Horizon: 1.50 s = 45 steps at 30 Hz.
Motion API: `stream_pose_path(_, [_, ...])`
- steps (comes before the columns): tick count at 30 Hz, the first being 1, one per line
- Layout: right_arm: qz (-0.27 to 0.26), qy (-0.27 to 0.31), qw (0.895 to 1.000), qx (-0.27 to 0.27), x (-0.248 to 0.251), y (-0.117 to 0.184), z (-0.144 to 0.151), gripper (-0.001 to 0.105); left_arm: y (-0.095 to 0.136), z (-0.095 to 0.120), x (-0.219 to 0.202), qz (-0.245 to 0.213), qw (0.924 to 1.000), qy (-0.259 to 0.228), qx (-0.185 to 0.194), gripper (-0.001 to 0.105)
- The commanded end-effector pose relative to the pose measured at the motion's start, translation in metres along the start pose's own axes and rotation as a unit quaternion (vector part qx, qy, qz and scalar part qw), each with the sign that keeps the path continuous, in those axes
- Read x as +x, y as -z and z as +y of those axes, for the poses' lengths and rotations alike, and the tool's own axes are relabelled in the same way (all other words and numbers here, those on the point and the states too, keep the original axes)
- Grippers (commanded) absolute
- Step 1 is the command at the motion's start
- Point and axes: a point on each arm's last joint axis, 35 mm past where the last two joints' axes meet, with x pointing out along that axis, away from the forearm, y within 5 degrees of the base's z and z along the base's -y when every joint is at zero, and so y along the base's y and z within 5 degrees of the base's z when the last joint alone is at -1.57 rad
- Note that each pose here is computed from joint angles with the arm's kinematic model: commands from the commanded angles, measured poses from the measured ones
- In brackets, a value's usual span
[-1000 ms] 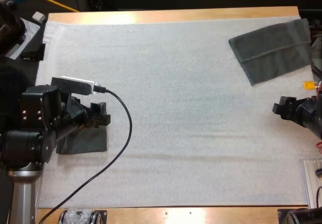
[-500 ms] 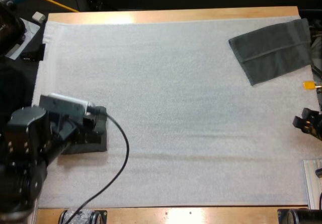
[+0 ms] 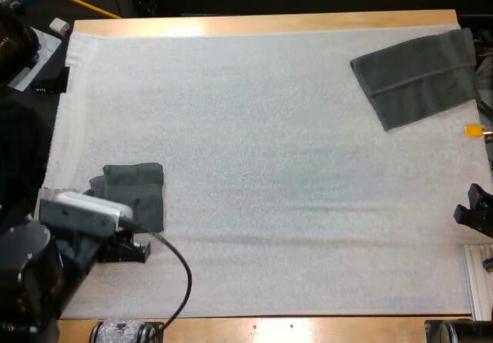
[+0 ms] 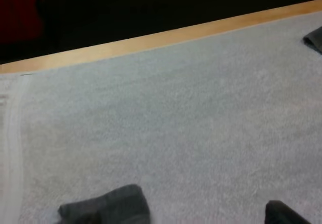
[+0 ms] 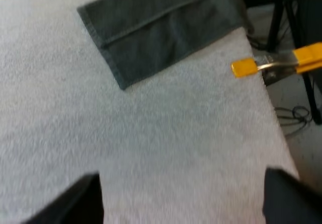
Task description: Pick towel from pile, fold and stack
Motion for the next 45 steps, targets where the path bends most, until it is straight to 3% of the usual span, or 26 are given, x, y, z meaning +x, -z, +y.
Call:
stream_pose_path(1, [-0.019,0.004,1.0,-0.001,-0.016,0.007,0.0,0.064,0.017,-0.001,-0.02,-0.019,0.9998,-0.004,0.004,0.061])
stream_pose_path(18, [-0.104,0.001,0.995,-0.001,-0.082,0.068,0.009,0.064,0.103,-0.004,-0.094,-0.087,0.9957,-0.004,0.03,0.062])
stream_pose_path(24, [-0.118,0.007,0.993,-0.001,-0.093,0.084,0.01,0.064,0.121,-0.004,-0.108,-0.106,0.9939,0.001,0.029,0.061])
stream_pose_path(30, [-0.137,0.008,0.99,0.001,-0.106,0.104,0.013,0.063,0.124,-0.004,-0.107,-0.093,0.9953,0.003,0.024,0.061])
stream_pose_path(43, [-0.145,0.01,0.989,-0.006,-0.103,0.101,0.013,0.063,0.119,-0.005,-0.103,-0.112,0.9933,0.015,0.026,0.061])
stream_pose_path(45, [-0.138,0.011,0.99,0.0,-0.103,0.103,0.013,0.063,0.122,-0.005,-0.104,-0.097,0.9948,0.014,0.027,0.062])
